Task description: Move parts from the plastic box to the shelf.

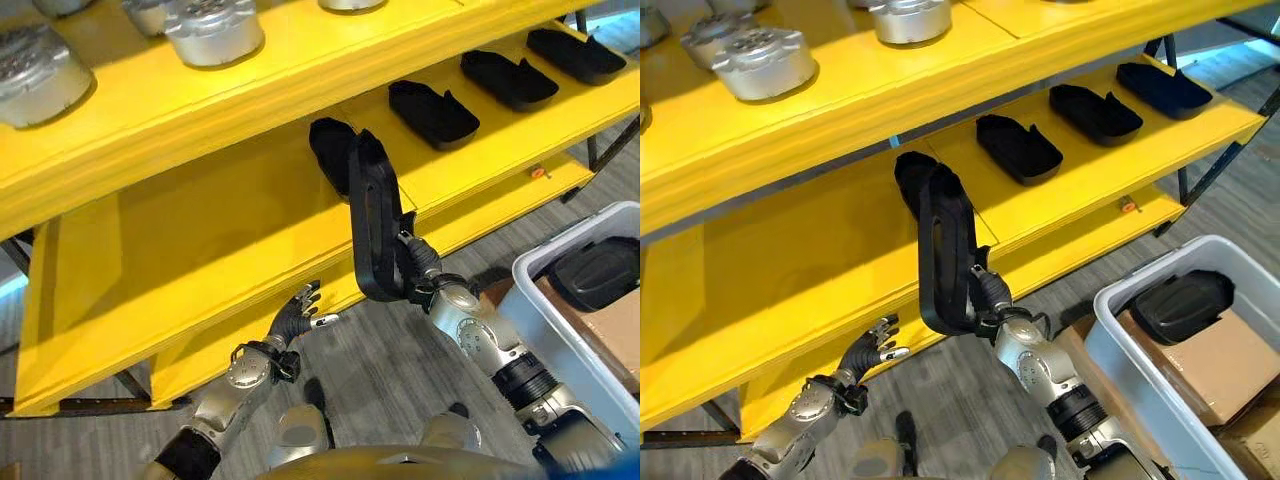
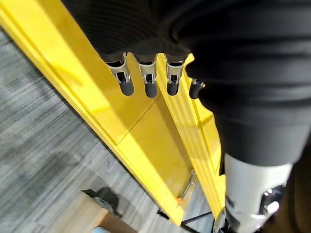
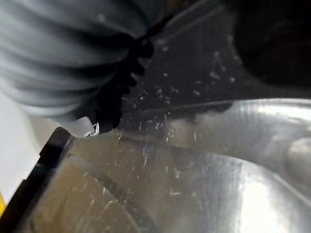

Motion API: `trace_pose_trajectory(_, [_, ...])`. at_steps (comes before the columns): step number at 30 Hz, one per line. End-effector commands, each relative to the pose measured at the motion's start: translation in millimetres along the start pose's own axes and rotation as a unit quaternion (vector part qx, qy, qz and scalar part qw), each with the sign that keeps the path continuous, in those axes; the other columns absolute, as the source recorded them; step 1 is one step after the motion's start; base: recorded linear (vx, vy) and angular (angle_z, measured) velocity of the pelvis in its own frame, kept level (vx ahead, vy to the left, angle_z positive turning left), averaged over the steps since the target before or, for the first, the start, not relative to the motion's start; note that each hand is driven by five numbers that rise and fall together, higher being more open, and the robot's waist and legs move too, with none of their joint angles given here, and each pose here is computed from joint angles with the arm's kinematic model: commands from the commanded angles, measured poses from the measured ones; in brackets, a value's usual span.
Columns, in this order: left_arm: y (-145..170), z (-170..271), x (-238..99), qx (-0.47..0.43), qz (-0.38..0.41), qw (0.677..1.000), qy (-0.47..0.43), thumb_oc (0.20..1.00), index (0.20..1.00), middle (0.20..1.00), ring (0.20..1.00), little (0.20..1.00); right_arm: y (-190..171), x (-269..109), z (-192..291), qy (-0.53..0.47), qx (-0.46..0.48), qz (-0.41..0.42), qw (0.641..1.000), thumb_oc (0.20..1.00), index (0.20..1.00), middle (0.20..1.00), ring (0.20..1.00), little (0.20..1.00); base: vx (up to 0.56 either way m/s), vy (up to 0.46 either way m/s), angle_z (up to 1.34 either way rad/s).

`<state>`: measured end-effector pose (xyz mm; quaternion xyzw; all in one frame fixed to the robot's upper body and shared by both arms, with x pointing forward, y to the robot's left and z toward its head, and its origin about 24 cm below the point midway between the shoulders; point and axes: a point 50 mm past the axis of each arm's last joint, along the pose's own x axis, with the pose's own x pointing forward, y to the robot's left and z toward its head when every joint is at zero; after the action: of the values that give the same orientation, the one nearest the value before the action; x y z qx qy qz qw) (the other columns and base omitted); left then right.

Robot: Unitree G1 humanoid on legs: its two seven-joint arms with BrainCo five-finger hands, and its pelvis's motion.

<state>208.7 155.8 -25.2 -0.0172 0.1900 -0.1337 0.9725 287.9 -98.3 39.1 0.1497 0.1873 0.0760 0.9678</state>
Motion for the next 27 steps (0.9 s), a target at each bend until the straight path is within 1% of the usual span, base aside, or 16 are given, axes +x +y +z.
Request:
trace_pose_trajectory(1, [-2.7,43.5,3.5,0.014,0.002,0.994,-0.110,1.000,1.000,1.000,1.000,1.000,34.3,-6.0,44.0,-0.100,0.016,0.082,0.992,0.200,0.200,0.200,0.200,0.200,-0.09,0.085,0.25])
trace_pose_trajectory(8, [-0.1,53.2,0.4,0.025,0.004,0.991,-0.133,1.000,1.000,1.000,1.000,1.000,49.5,-5.5,43.0,-0.105,-0.001,0.106,0.989,0.200,0.200,0.200,0.200,0.200,-0.08,0.074,0.18])
trace_pose_trajectory(10, [-0.6,58.6,1.6,0.029,0.004,0.989,-0.144,1.000,1.000,1.000,1.000,1.000,58.5,-5.3,45.8,-0.112,-0.020,0.118,0.987,0.200,0.200,0.200,0.200,0.200,-0.12,0.114,0.15])
trace_pose_trajectory(15, [0.0,69.3,6.2,0.049,0.000,0.986,-0.157,1.000,1.000,1.000,1.000,1.000,73.4,-2.7,54.7,-0.130,-0.021,0.136,0.982,0.200,0.200,0.200,0.200,0.200,-0.11,0.087,0.04])
trace_pose_trajectory(18, [-0.2,71.0,8.3,0.057,-0.005,0.986,-0.154,1.000,1.000,1.000,1.000,1.000,77.9,-2.2,58.1,-0.140,-0.017,0.143,0.980,0.200,0.200,0.200,0.200,0.200,-0.07,0.108,0.04])
trace_pose_trajectory(21, [-1.4,67.2,10.3,0.068,-0.008,0.987,-0.142,1.000,1.000,1.000,1.000,1.000,83.1,-0.3,55.7,-0.128,-0.005,0.151,0.980,0.200,0.200,0.200,0.200,0.200,-0.03,0.162,-0.05])
trace_pose_trajectory(24, [-1.2,60.0,10.2,0.069,0.004,0.989,-0.130,1.000,1.000,1.000,1.000,1.000,92.5,-0.3,53.1,-0.116,-0.010,0.174,0.978,0.200,0.200,0.200,0.200,0.200,-0.04,0.204,-0.56])
trace_pose_trajectory(27, [-5.4,55.4,15.8,0.057,-0.003,0.992,-0.110,1.000,1.000,1.000,1.000,1.000,86.4,-2.4,47.1,-0.107,-0.007,0.161,0.981,0.200,0.200,0.200,0.200,0.200,0.10,0.104,-0.42])
